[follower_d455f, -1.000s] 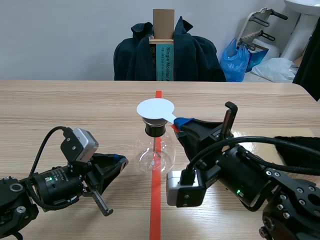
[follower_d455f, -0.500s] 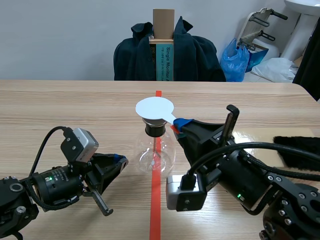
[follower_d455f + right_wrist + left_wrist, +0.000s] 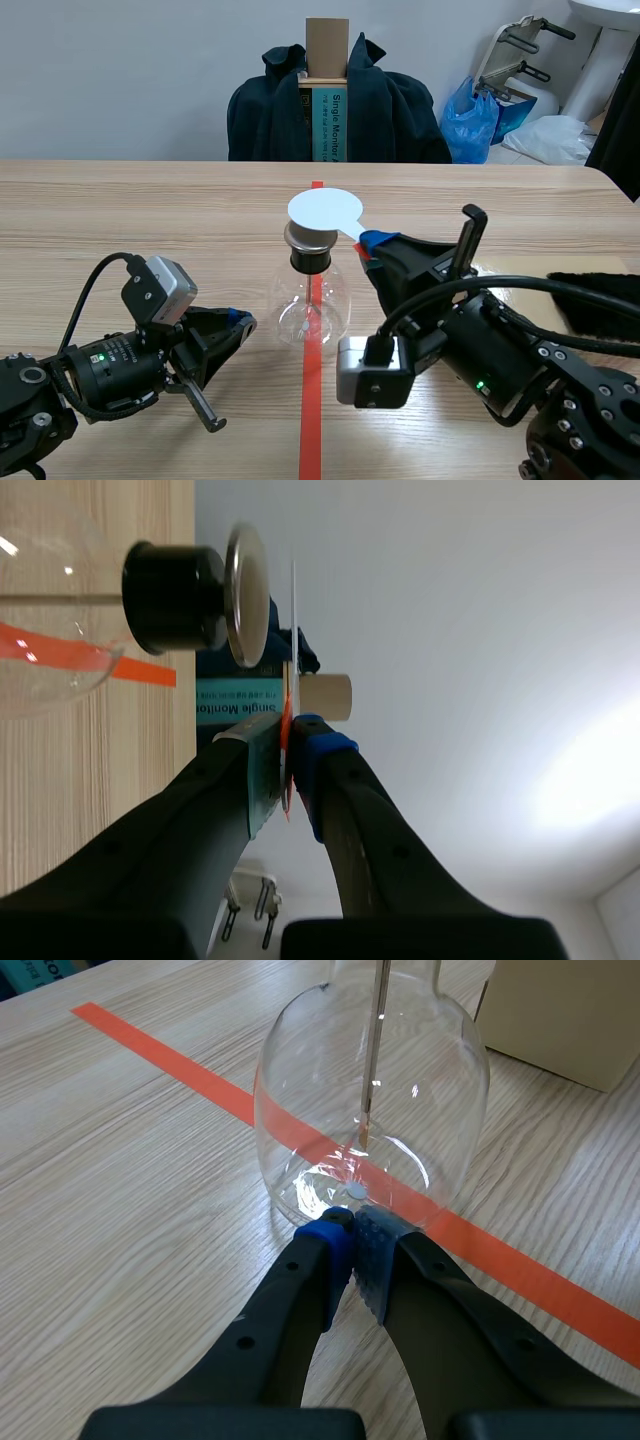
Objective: Do the electroscope experiment.
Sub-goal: 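Move the plate toward and away from the electroscope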
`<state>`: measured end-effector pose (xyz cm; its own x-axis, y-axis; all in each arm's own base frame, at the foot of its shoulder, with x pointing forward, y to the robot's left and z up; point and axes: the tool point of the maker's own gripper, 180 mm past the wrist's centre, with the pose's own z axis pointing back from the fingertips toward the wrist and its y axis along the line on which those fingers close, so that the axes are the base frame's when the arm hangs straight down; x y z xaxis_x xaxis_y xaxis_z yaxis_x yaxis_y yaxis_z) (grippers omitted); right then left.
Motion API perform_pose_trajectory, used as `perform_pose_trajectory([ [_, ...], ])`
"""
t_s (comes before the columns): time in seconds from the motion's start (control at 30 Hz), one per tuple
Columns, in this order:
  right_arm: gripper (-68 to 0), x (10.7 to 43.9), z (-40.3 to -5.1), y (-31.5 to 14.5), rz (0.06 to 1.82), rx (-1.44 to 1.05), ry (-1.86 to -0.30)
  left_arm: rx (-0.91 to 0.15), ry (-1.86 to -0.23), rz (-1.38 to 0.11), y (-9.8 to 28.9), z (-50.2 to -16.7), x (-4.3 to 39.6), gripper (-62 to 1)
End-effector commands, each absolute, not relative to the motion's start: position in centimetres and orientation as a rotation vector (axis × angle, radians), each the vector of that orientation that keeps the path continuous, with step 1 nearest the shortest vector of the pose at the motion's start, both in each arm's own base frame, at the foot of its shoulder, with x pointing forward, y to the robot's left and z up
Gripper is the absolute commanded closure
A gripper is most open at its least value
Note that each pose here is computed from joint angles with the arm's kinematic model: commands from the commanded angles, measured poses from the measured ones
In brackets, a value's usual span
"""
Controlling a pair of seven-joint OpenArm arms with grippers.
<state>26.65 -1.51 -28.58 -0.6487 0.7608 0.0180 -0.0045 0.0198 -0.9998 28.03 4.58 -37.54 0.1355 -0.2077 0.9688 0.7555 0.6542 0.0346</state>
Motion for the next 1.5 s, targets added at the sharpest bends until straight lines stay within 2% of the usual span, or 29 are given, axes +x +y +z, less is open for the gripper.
perform_pose_trajectory([
  [0.0, -0.6, 27.3, -27.6, -2.0, 1.673, -0.825, -1.727, -0.547, -1.291, -0.739, 4.3, -36.5, 28.6, -3.2],
  [0.3, -0.6, 29.0, -27.6, -4.6, 1.554, -0.939, -1.61, -0.547, -1.291, -0.739, 4.3, -36.5, 28.6, -3.2],
  [0.63, -0.6, 29.7, -27.7, -5.9, 1.494, -0.99, -1.548, -0.547, -1.291, -0.739, 4.3, -36.5, 28.6, -3.2],
  [0.9, -0.6, 28.7, -28.1, -5.2, 1.539, -0.964, -1.566, -0.547, -1.291, -0.739, 4.3, -36.5, 28.6, -3.2],
  [1.47, -0.6, 26.3, -28.3, -1.6, 1.747, -0.847, -1.717, -0.547, -1.291, -0.739, 4.3, -36.5, 28.6, -3.2],
])
